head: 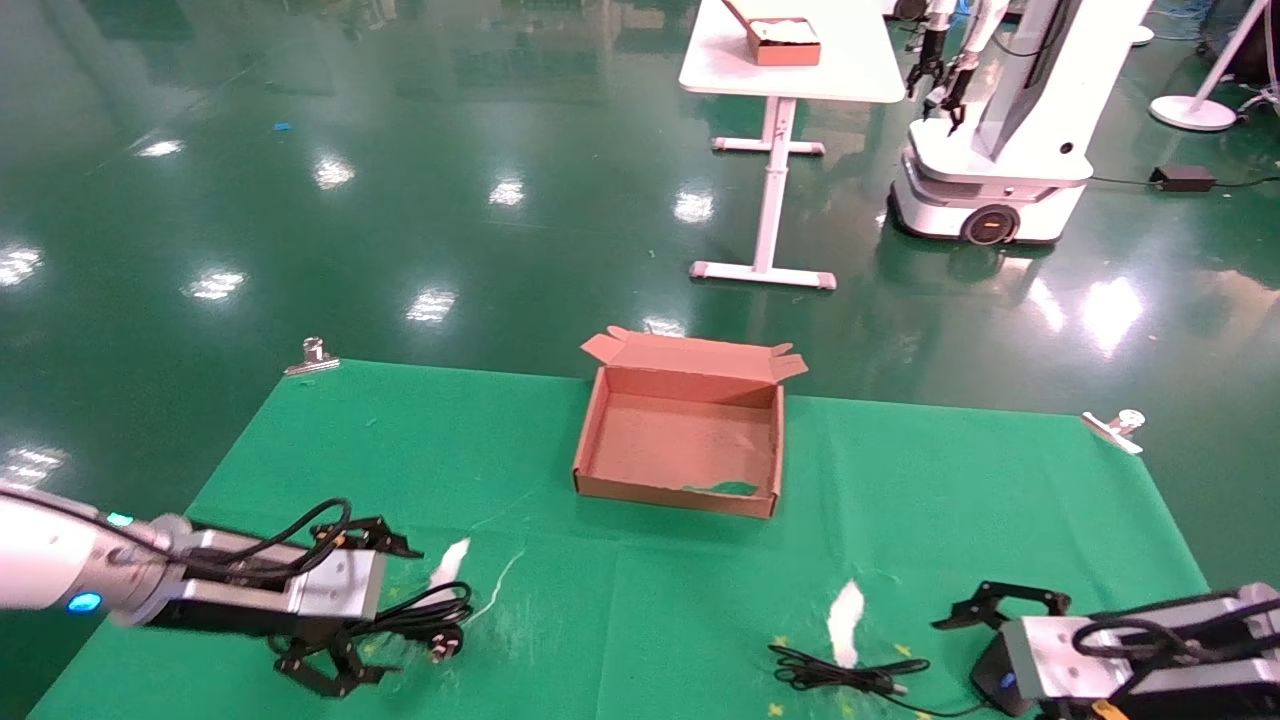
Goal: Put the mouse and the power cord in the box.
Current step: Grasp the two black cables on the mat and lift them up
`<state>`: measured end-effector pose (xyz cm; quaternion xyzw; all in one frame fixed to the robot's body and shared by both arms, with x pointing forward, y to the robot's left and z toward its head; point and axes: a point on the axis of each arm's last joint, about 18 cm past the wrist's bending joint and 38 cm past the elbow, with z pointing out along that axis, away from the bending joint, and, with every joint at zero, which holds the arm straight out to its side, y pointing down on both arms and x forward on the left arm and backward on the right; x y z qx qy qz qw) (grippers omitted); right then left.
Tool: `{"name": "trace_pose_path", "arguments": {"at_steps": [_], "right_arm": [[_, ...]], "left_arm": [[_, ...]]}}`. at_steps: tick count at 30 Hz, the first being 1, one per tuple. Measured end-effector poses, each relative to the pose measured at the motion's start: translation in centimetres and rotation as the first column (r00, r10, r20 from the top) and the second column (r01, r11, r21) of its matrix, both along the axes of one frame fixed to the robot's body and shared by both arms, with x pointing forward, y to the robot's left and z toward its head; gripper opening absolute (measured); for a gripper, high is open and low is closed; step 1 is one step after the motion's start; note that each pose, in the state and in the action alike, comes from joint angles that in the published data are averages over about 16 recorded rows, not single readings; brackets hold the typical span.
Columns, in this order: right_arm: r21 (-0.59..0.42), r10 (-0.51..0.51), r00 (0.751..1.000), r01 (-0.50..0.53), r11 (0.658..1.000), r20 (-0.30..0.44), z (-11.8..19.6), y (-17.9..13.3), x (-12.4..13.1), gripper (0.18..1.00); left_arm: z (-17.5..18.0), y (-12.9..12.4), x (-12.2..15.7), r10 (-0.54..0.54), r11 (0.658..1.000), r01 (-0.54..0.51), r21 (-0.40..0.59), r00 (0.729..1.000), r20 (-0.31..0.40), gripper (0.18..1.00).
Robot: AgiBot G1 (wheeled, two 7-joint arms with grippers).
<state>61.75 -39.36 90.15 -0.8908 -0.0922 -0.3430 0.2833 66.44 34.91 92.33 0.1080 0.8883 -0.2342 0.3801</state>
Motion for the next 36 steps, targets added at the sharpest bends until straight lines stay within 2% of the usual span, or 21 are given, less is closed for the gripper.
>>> {"name": "trace_pose_path", "arguments": {"at_steps": [7,14,25,36], "right_arm": [[-0.123,0.029,0.999,-0.027,0.992,0.019,-1.3,0.9,3.0,1.001],[-0.192,0.072,0.996,-0.061,0.98,0.048,-1.9,2.3,4.7,1.001],[-0.217,0.105,0.99,-0.083,0.973,0.09,-2.4,3.6,6.0,1.001],[-0.222,0.114,0.988,-0.089,0.971,0.103,-3.0,3.8,6.3,1.001]], "left_arm": [[-0.6,1.1,1.6,0.034,0.997,-0.035,0.063,0.999,0.006,1.0],[-1.3,1.4,2.7,0.044,0.992,-0.046,0.114,0.999,0.026,1.0],[-2.0,1.9,3.9,0.072,0.982,-0.082,0.173,0.996,0.059,1.0],[-2.5,2.9,4.0,0.122,0.98,-0.129,0.15,0.991,0.057,1.0]]}}
